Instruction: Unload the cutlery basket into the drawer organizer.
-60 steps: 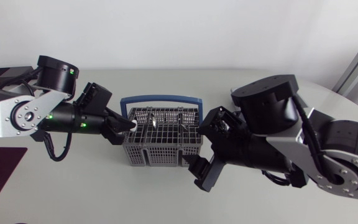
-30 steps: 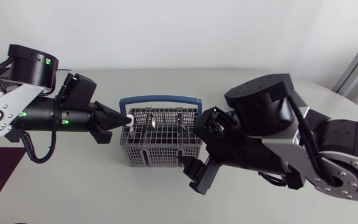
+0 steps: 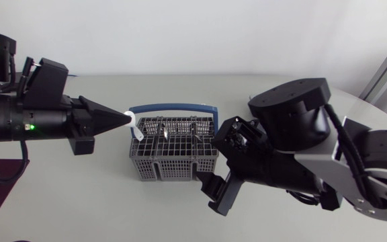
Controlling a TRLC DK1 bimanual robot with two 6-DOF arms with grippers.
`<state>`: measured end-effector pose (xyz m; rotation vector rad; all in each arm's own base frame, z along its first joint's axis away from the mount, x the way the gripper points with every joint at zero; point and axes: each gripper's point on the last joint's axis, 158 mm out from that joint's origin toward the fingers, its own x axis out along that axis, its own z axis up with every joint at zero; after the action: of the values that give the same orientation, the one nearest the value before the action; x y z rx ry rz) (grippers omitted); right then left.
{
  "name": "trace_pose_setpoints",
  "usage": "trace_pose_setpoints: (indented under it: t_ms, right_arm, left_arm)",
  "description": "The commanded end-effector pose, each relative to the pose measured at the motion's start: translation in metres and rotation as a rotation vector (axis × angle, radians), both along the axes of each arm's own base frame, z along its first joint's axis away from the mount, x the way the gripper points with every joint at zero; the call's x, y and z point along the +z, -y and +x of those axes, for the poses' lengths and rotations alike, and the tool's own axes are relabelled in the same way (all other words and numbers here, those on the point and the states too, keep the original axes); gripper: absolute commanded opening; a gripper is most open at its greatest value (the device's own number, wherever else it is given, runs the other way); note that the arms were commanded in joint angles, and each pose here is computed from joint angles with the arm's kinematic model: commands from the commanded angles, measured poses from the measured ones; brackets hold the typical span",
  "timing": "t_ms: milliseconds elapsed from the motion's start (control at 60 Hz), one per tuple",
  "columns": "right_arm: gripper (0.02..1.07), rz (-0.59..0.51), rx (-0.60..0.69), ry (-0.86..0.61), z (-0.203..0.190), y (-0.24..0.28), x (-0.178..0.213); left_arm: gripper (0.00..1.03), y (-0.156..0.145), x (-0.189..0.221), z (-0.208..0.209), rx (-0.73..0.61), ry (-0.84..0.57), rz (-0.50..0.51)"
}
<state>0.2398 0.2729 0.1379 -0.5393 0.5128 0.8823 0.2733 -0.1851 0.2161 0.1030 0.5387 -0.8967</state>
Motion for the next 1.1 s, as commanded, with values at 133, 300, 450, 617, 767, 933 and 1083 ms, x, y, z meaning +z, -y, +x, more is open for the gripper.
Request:
trace_pose_setpoints:
  t_ms: [133,300,450,617,767,933,1083]
  right_arm:
    - [0.95,0.029,0.023,0.037,-0.009,0.001,0.021]
    - [0.95,0.059,0.069,0.049,-0.020,0.002,0.031]
    - [0.95,0.097,0.131,0.053,-0.036,0.002,0.040]
    - [0.95,0.120,0.207,0.060,-0.052,0.006,0.043]
    - [0.95,0.117,0.278,0.050,-0.065,0.005,0.034]
    - [0.94,0.133,0.348,0.021,-0.079,0.000,0.029]
    - [0.88,0.163,0.390,0.000,-0.087,-0.003,0.033]
  left_arm:
    - [0.15,0.010,0.045,-0.024,-0.042,0.061,-0.051]
    - [0.13,0.023,0.061,-0.045,-0.141,0.132,-0.030]
    - [0.13,0.041,0.060,-0.057,-0.295,0.119,-0.018]
    - [0.13,0.061,0.057,-0.076,-0.474,0.070,-0.049]
    - [0.13,0.080,0.046,-0.108,-0.654,0.030,-0.045]
    - [0.12,0.093,0.036,-0.131,-0.802,-0.011,-0.032]
    - [0.12,0.097,0.027,-0.142,-0.894,-0.061,-0.013]
